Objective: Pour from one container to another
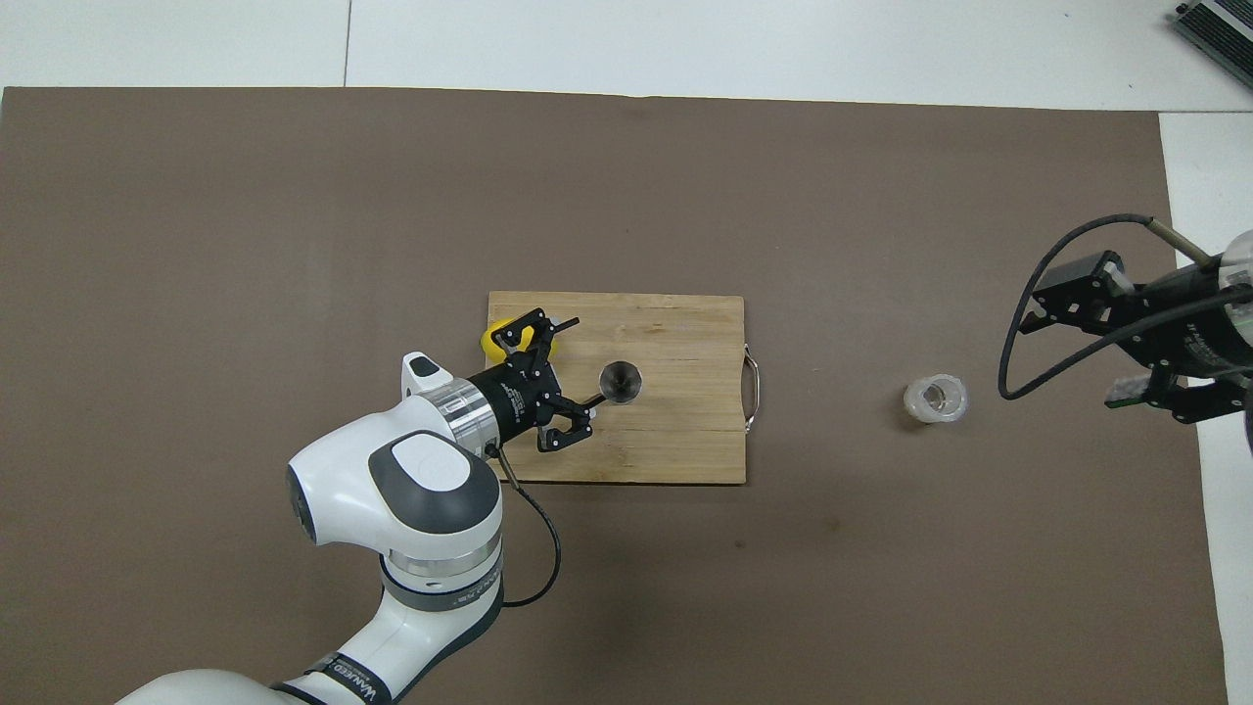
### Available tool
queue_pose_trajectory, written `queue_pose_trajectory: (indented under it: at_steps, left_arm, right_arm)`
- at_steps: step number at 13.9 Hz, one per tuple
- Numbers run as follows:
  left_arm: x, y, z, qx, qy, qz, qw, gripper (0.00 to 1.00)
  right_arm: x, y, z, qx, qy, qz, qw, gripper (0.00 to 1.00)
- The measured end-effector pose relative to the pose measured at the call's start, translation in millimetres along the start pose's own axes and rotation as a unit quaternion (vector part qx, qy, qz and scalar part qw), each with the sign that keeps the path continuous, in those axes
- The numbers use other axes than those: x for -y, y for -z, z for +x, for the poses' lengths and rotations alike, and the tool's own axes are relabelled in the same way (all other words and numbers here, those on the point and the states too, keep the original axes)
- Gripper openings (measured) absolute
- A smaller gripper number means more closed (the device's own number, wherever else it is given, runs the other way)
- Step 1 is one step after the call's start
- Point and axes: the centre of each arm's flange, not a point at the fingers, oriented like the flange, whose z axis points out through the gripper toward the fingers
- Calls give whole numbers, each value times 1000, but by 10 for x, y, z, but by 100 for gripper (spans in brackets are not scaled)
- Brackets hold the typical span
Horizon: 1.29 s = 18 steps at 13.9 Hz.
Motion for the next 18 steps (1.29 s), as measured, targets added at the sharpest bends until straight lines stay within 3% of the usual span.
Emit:
queue_pose_trajectory:
  at_steps: [5,8,10,12,16,18]
  left_arm:
    - [-242,282,71,-12,-38,-16,999,100]
    - [-398,411,118,-11,-68,-11,998,100]
    - [-452,476,143,-16,-93,-5,995,100]
    - [-522,546,196,-22,-123,6,992,100]
    - [-725,801,336,-29,-182,37,982,100]
    - [-835,953,416,-31,-220,69,973,100]
  right_arm:
    - [-272,-273,334,36,-129,33,990,100]
    - [-445,-514,567,71,-198,56,976,100]
    - [-525,-628,698,77,-241,60,966,100]
    - [-562,-703,770,75,-273,64,957,100]
    - [-679,-919,895,103,-309,76,942,100]
    - [-709,-1045,970,112,-322,84,936,100]
